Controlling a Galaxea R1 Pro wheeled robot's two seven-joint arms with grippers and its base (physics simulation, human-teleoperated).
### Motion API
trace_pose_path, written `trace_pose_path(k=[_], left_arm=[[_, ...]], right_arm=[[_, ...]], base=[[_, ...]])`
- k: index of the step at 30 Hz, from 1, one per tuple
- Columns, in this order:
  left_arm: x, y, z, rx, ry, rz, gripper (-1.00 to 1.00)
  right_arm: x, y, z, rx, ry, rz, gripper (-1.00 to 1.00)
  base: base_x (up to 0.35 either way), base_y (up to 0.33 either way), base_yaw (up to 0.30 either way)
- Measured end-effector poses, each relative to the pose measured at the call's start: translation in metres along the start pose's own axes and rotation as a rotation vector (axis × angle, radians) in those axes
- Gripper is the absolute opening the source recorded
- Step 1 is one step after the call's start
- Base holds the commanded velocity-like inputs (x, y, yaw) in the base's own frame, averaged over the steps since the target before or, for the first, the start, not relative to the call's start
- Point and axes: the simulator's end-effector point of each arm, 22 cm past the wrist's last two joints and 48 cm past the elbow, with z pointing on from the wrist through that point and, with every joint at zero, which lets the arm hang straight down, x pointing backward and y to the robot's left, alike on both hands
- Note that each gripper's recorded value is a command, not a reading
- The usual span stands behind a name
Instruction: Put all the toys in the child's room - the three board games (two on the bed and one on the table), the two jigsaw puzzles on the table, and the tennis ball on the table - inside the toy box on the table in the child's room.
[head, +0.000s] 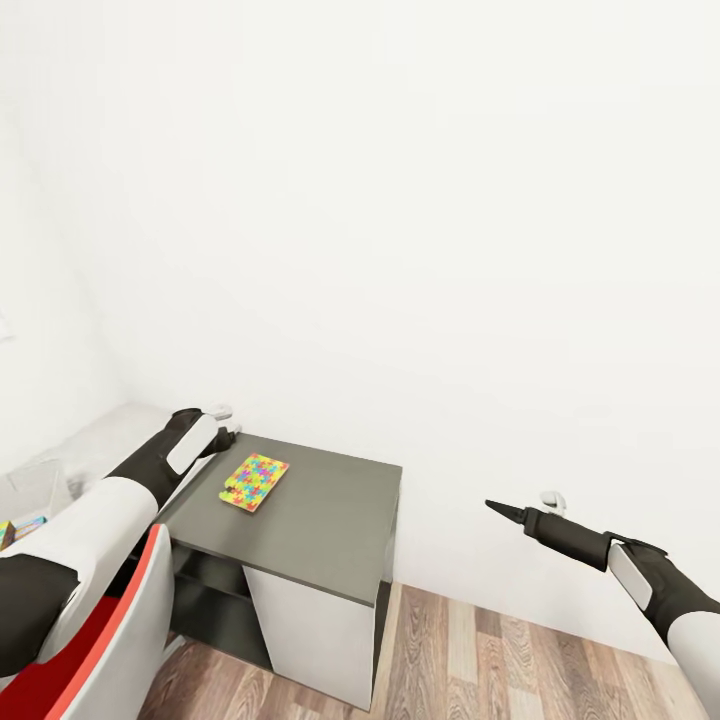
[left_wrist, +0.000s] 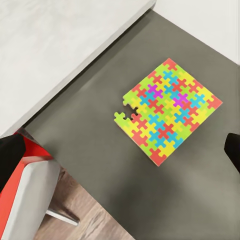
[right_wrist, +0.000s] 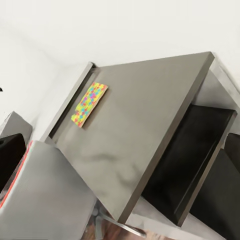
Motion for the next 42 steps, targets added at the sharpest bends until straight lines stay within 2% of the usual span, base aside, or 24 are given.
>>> trace_pose_path(k=[5,13,22,30,34,42], left_arm=[[0.001,0.0,0.004,-0.002,0.0,-0.001,1.0],[0.004,0.001,0.012,0.005,-0.001,-0.003,1.0],[0.006,-0.032,0.011,0.166,0.008,-0.003,1.0],[0.008,-0.036,0.012,0.191,0.013,-0.004,1.0],[0.008,-0.032,0.013,0.184,0.013,-0.003,1.0],[-0.002,0.005,0.022,0.131,-0.001,-0.011,1.0]], right_arm=[[0.0,0.008,0.001,-0.052,-0.005,0.0,1.0],[0.001,0.006,0.003,-0.073,-0.008,0.002,1.0],[0.0,0.008,0.0,-0.091,-0.01,0.002,1.0],[0.0,0.019,-0.002,-0.142,-0.011,0.005,1.0],[-0.001,0.02,-0.002,-0.148,-0.019,0.0,1.0],[0.0,0.023,0.002,-0.156,-0.028,-0.011,1.0]], base=[[0.0,0.0,0.0],[0.0,0.0,0.0],[0.0,0.0,0.0],[0.0,0.0,0.0],[0.0,0.0,0.0],[0.0,0.0,0.0]])
